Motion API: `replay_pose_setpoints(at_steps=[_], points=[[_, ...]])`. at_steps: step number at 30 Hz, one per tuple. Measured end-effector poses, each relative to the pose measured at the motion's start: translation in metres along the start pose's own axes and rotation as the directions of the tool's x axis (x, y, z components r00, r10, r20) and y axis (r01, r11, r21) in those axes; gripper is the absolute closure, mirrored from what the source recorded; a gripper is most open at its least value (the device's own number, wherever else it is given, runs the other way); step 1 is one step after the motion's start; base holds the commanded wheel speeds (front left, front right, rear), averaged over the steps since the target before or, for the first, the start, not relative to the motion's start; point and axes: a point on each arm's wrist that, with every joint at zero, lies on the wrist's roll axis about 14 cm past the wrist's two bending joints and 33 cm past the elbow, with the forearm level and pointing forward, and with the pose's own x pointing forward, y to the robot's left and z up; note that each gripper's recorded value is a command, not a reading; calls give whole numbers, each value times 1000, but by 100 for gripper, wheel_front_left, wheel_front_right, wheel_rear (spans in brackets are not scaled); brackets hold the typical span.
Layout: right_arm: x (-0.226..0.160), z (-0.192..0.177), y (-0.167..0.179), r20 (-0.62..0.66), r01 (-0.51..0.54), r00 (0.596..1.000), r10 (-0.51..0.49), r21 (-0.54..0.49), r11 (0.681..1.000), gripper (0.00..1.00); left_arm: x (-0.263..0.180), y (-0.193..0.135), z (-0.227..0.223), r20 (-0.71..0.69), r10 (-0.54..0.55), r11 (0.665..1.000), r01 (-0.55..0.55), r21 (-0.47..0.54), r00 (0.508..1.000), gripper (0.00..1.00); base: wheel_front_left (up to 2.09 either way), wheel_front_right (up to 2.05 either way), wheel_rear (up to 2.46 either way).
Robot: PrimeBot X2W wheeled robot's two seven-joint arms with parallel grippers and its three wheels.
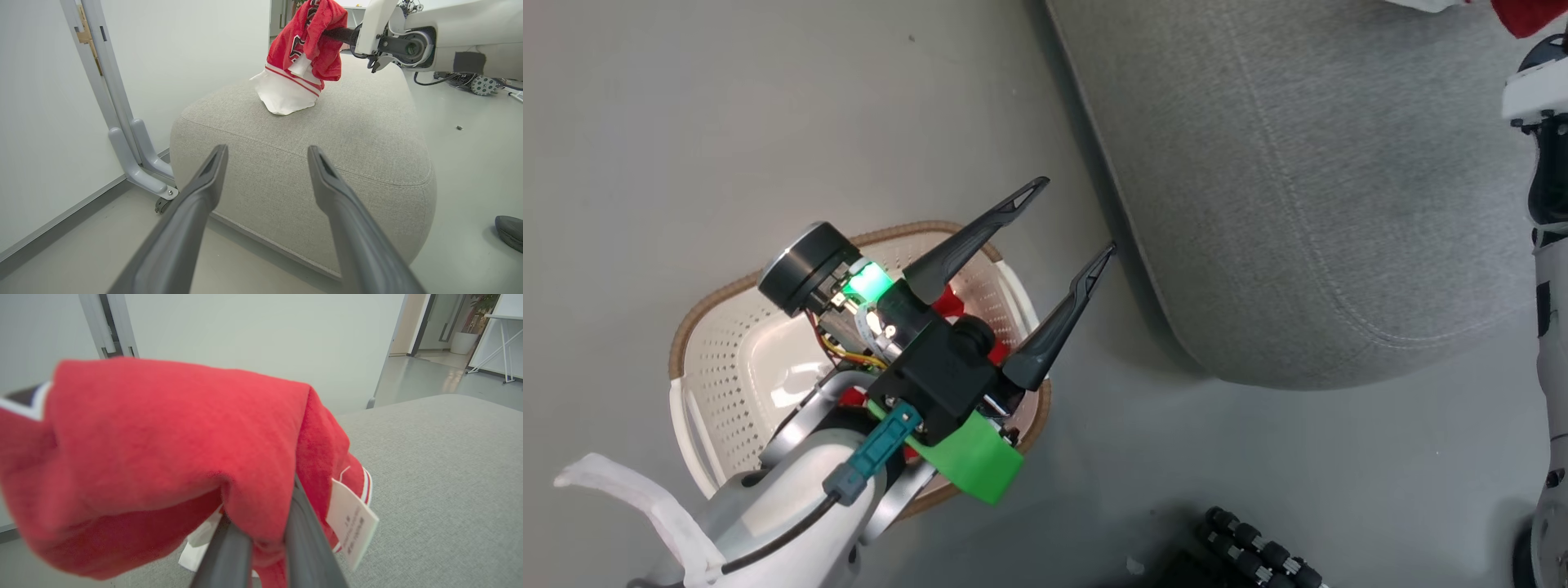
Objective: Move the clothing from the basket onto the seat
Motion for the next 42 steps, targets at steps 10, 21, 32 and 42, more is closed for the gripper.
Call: replay_pose_setpoints(at_steps=[10,21,32,42], points=[[0,-100,16,-191,39,981,-40,-8,999,0,-23,30,-49,-81,86,995,-91,-50,993,0,0,0,0],[-66,-110,33,-230,-3,973,6,12,1000,0,-38,39,-27,-21,225,971,-226,-75,974,0,0,0,0],[-124,-60,92,-124,-192,972,199,70,979,0,-91,71,-2,2,512,858,-511,-54,859,0,0,0,0],[-168,-23,148,-32,-370,926,377,134,919,0,-178,102,39,60,773,633,-774,-17,632,0,0,0,0]])
